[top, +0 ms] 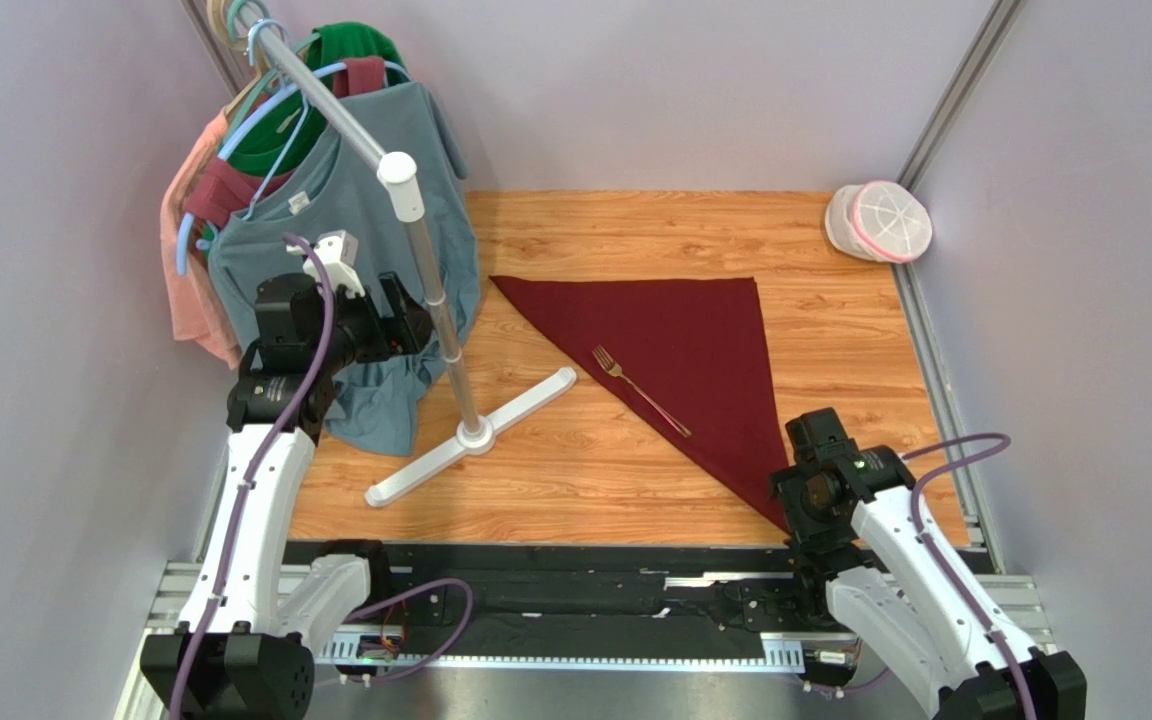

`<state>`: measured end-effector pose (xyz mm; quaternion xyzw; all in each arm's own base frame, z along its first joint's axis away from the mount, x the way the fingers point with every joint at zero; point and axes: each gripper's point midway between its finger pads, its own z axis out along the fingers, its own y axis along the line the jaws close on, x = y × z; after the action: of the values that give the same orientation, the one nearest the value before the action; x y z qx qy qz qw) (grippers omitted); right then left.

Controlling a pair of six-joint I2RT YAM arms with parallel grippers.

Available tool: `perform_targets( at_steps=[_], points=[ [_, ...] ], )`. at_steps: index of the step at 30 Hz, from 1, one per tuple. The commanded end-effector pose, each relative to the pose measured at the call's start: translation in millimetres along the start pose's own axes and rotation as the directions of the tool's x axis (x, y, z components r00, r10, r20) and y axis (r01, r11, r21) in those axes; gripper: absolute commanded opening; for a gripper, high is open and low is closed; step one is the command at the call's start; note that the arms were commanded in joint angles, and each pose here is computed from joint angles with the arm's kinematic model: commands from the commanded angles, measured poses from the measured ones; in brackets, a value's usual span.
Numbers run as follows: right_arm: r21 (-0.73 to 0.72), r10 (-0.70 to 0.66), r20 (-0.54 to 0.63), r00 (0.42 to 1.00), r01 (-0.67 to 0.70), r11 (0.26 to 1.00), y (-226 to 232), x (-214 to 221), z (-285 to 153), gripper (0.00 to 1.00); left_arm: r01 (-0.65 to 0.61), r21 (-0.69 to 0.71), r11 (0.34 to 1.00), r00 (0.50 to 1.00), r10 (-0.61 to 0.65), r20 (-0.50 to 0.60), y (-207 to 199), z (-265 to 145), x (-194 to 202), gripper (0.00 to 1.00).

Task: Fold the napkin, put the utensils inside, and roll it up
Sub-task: Fold the napkin

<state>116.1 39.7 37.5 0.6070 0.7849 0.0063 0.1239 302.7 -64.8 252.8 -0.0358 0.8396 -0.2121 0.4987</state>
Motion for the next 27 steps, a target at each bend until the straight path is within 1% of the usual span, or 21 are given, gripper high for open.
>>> perform_targets(
  at_steps=[1,6,11,15,19,27],
  points=[
    [0.057,0.097,0.062,0.993,-0.101,0.993,-12,-11,-1,0.66,0.003,0.021,1.0,1.0,-0.004,0.024,-5,-1,-8,0.92],
    [0.098,0.113,0.047,0.992,-0.117,0.988,-14,-6,8,0.64,0.003,0.021,1.0,1.0,-0.004,0.024,-5,-1,-8,0.92],
    [0.106,0.142,0.101,0.985,-0.153,0.983,-12,-15,9,0.61,0.002,0.021,1.0,1.0,-0.002,0.025,-5,-1,-8,0.92],
    [0.114,0.152,0.102,0.983,-0.163,0.98,-9,-14,15,0.59,0.003,0.024,1.0,1.0,-0.004,0.023,-5,-1,-8,0.92],
    [0.141,0.161,0.088,0.983,-0.172,0.975,-10,-8,26,0.53,0.004,0.024,1.0,1.0,-0.004,0.018,-5,0,-7,0.91],
    [0.152,0.159,0.124,0.979,-0.177,0.972,-6,-13,29,0.45,0.004,0.025,1.0,1.0,-0.005,0.021,-5,0,-8,0.92]
  ],
)
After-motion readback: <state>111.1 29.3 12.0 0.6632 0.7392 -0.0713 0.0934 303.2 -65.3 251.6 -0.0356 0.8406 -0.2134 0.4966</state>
